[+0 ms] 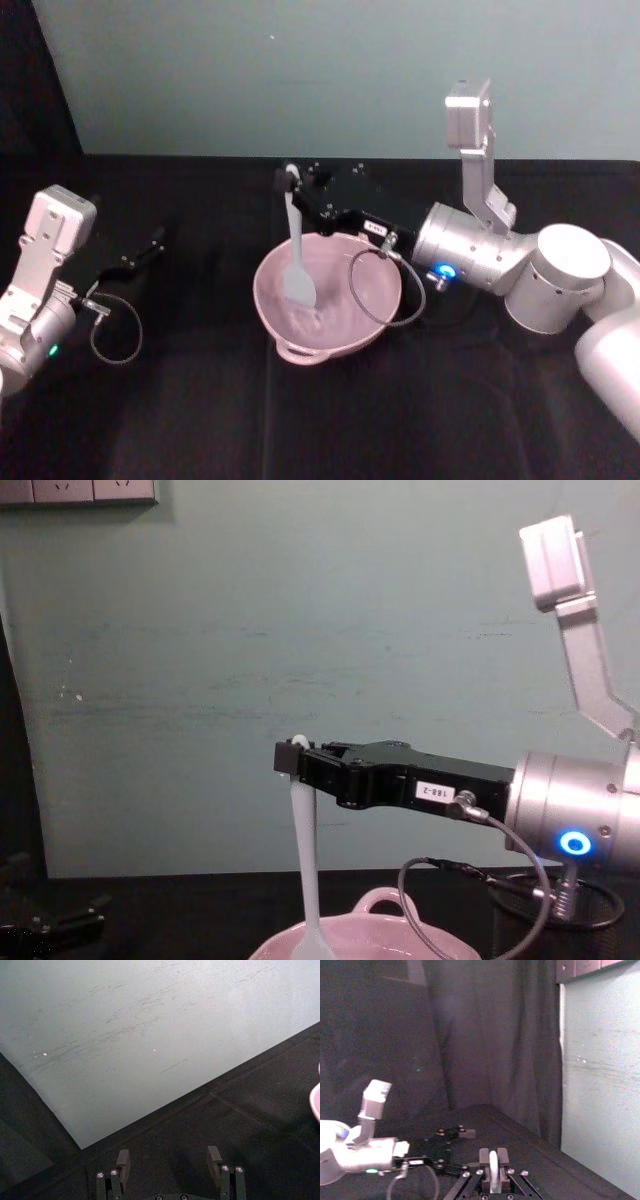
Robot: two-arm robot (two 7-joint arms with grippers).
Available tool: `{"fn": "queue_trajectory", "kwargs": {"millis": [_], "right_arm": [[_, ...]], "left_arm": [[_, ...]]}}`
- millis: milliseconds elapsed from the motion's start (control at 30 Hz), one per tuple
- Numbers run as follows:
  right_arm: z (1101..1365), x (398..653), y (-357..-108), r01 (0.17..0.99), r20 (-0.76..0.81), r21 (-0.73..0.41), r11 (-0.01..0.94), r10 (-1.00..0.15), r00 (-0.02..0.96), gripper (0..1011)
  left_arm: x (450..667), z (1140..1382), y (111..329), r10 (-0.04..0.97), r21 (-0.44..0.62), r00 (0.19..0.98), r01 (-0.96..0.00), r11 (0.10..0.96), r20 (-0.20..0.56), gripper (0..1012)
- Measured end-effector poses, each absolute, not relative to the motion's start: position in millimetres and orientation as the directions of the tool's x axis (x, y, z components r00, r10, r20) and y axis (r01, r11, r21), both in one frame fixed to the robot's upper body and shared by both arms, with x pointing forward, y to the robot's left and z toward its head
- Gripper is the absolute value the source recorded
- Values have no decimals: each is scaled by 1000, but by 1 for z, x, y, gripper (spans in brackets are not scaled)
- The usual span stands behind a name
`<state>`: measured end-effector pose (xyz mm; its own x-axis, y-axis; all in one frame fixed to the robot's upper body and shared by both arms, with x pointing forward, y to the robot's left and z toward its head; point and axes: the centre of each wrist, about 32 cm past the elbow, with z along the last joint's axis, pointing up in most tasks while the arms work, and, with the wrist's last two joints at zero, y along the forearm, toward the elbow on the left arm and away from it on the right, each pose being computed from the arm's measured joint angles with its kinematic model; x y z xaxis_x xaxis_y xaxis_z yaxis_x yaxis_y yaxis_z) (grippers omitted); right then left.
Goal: Use the one hand to pick up the spoon and stir the clear water in the bowl.
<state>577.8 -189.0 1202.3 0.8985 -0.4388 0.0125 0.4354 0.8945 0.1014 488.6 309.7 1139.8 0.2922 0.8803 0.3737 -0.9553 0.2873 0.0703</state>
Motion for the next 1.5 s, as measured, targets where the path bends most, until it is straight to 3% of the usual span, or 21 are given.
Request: {"fn": "queue_trajectory", "kwargs": {"millis": [467,967,1167,1500], "right_arm": [[1202,605,-205,517,15,91,851,-521,854,107],[1204,579,-235,555,27,84,827,-559,829,107],[1203,567,-232,533,21,76,843,-536,844,106],[1200,559,-206,458,7,73,886,-460,888,107]], "left_arm": [[489,1140,310,880,70,292,-955,287,374,1011],[489,1140,310,880,70,292,-955,287,374,1011],[489,1140,310,880,70,292,-955,287,374,1011],[489,1140,310,880,70,292,-955,287,374,1011]]}}
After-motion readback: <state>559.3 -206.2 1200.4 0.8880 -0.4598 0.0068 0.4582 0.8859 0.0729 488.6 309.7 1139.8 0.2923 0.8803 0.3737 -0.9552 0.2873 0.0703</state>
